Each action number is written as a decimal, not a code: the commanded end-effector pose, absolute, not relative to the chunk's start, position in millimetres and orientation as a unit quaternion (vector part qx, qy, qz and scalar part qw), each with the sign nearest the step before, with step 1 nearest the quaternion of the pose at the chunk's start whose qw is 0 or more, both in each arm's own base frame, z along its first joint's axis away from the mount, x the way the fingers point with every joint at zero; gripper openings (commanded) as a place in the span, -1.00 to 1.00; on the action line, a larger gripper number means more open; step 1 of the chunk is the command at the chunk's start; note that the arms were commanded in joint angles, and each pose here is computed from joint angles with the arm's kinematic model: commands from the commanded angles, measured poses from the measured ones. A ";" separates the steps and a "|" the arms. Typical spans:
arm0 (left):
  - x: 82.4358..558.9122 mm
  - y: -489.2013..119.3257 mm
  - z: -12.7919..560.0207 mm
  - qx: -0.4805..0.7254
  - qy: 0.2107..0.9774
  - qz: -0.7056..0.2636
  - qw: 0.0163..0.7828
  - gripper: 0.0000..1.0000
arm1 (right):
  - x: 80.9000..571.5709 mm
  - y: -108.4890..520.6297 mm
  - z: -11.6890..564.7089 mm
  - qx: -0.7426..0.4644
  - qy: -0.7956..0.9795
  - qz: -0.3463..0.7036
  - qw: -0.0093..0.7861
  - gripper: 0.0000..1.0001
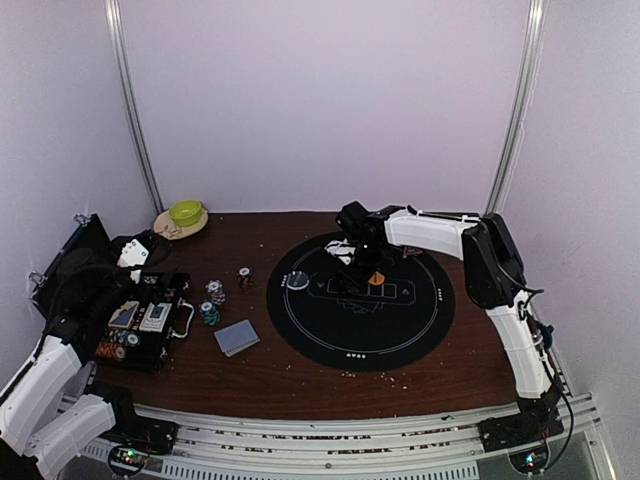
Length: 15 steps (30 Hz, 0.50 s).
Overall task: Distribute texas hold em gaming equipment
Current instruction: Pick up the small blind button from the poker table mat.
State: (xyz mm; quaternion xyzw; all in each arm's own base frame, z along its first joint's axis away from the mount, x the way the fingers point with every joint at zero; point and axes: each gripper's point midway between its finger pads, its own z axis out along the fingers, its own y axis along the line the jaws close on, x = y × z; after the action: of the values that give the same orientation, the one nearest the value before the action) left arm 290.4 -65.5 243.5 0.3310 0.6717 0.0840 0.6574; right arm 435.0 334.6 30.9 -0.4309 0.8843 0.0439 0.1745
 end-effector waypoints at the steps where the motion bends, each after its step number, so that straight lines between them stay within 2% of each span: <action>1: 290.2 -65.3 252.3 0.330 0.658 0.088 0.671 0.96 | 440.0 337.9 24.7 -0.412 0.893 0.065 0.168 0.63; 8: 289.6 -64.7 253.3 0.329 0.656 0.090 0.673 0.96 | 444.4 333.8 20.0 -0.395 0.901 0.080 0.163 0.66; 15: 290.1 -65.0 252.9 0.330 0.657 0.090 0.672 0.96 | 452.8 321.9 13.5 -0.380 0.908 0.068 0.162 0.50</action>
State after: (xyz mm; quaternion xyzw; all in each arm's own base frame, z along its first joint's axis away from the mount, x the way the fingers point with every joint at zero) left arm 290.3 -65.4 243.1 0.3310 0.6718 0.0842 0.6573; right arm 443.7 333.0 28.9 -0.3980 0.8980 0.0805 0.1694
